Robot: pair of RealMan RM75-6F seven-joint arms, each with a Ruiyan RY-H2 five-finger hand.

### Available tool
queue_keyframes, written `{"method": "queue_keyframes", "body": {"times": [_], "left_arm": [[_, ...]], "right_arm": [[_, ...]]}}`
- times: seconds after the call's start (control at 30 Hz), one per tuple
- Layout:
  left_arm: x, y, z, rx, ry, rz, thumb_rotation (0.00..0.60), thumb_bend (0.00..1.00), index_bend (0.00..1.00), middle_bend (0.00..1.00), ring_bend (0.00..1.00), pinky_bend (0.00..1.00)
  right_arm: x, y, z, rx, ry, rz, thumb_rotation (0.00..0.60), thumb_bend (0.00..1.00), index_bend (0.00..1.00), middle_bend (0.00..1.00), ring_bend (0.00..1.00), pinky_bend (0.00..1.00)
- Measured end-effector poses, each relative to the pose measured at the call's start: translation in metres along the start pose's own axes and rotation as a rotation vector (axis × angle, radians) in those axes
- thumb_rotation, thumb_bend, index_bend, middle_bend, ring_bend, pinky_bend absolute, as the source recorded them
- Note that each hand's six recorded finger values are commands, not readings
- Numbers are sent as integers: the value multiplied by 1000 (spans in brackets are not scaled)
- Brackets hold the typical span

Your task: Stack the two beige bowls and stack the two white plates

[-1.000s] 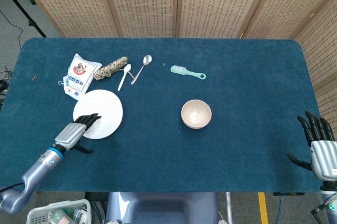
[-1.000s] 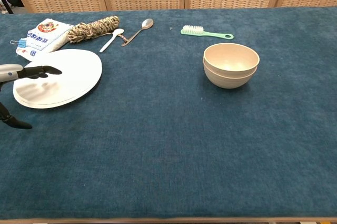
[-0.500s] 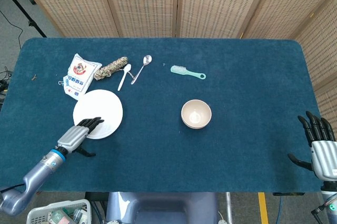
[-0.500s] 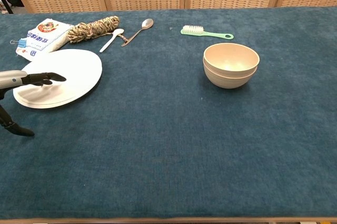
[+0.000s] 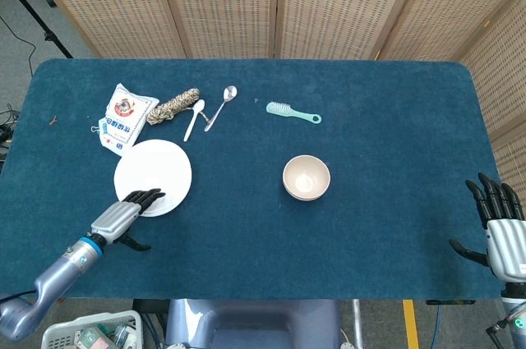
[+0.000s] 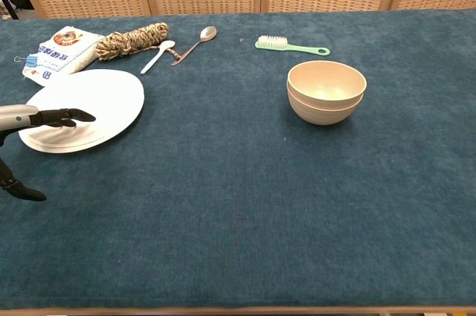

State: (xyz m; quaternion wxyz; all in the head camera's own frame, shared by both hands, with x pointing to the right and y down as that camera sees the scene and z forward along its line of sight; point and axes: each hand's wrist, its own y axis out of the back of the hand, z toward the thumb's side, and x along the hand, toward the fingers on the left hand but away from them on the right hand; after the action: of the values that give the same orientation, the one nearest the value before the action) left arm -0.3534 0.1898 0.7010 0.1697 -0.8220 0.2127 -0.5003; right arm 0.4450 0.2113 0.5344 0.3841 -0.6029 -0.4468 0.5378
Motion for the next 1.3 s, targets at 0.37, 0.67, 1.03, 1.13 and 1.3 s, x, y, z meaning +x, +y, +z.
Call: {"method": "queue_keyframes", "body": {"times": [0.37, 0.67, 1.03, 1.13, 1.3], "left_arm": [[-7, -3, 5, -4, -13, -21, 600, 16, 0, 0, 0, 0], [-13, -8, 10, -16, -26, -57, 600, 16, 0, 0, 0, 11], [-16, -13, 13, -36, -29, -90, 600, 15, 0, 0, 0, 11], [-19, -12, 14, -39, -36, -87, 600, 17, 0, 0, 0, 11], [-20, -8, 14, -41, -42, -68, 600, 16, 0, 0, 0, 11]], "right_arm": [[0, 0, 0, 0, 1, 0, 600, 0, 0, 0, 0, 0], [0, 0, 1, 0, 1, 0, 600, 0, 0, 0, 0, 0], [0, 0, 1, -1, 1, 1, 600, 0, 0, 0, 0, 0], [0, -1, 1, 0, 2, 3, 600, 0, 0, 0, 0, 0], [0, -1, 1, 0, 3, 2, 600, 0, 0, 0, 0, 0]]}}
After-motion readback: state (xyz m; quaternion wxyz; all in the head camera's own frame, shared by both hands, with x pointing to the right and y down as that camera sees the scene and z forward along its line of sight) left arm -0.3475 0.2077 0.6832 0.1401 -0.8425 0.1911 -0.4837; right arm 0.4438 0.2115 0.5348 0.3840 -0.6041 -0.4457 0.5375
